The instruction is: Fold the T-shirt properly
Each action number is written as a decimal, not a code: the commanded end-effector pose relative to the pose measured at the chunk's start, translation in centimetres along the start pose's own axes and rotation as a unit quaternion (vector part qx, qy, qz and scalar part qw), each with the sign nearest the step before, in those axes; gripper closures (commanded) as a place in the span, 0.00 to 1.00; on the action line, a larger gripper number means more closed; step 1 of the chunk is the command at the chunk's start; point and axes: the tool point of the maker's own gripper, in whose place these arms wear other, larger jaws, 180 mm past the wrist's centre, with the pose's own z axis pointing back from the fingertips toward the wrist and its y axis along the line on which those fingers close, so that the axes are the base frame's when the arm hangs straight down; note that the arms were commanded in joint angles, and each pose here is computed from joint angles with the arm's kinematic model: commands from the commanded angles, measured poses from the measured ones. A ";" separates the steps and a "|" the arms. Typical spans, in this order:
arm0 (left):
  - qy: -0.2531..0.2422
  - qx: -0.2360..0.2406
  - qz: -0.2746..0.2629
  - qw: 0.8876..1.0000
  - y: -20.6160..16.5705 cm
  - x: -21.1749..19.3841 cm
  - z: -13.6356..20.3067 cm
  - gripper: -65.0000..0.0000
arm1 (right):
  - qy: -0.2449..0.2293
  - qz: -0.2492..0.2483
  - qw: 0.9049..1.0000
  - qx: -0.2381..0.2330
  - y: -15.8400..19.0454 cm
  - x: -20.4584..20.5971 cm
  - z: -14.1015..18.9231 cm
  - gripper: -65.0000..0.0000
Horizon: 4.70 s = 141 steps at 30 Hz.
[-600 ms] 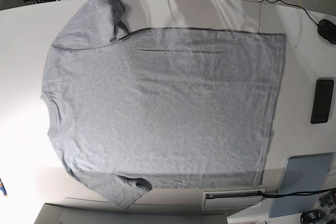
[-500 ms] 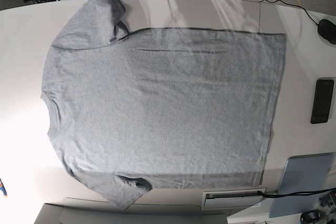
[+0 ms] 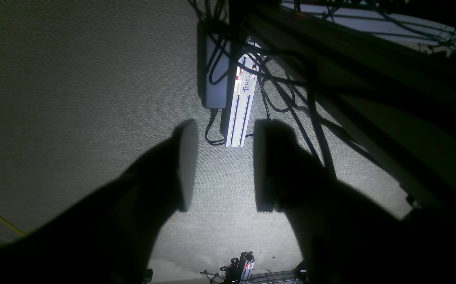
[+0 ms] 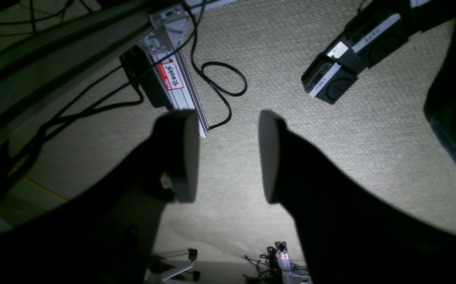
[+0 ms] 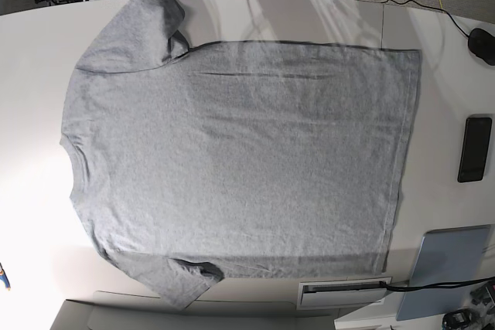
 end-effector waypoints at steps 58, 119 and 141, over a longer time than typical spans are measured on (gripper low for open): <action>-0.143 0.010 -0.180 0.973 5.5 -1.2 21.5 0.61 | -0.095 0.188 0.978 0.013 -6.5 -1.8 20.0 0.62; -0.152 0.092 -0.655 0.734 8.7 20.6 23.0 0.86 | -0.225 0.537 0.792 -0.183 -3.6 18.3 33.1 0.62; -0.150 0.081 -0.653 0.738 8.2 20.1 22.6 1.00 | -0.139 0.706 0.668 -0.191 -0.8 17.1 25.9 0.62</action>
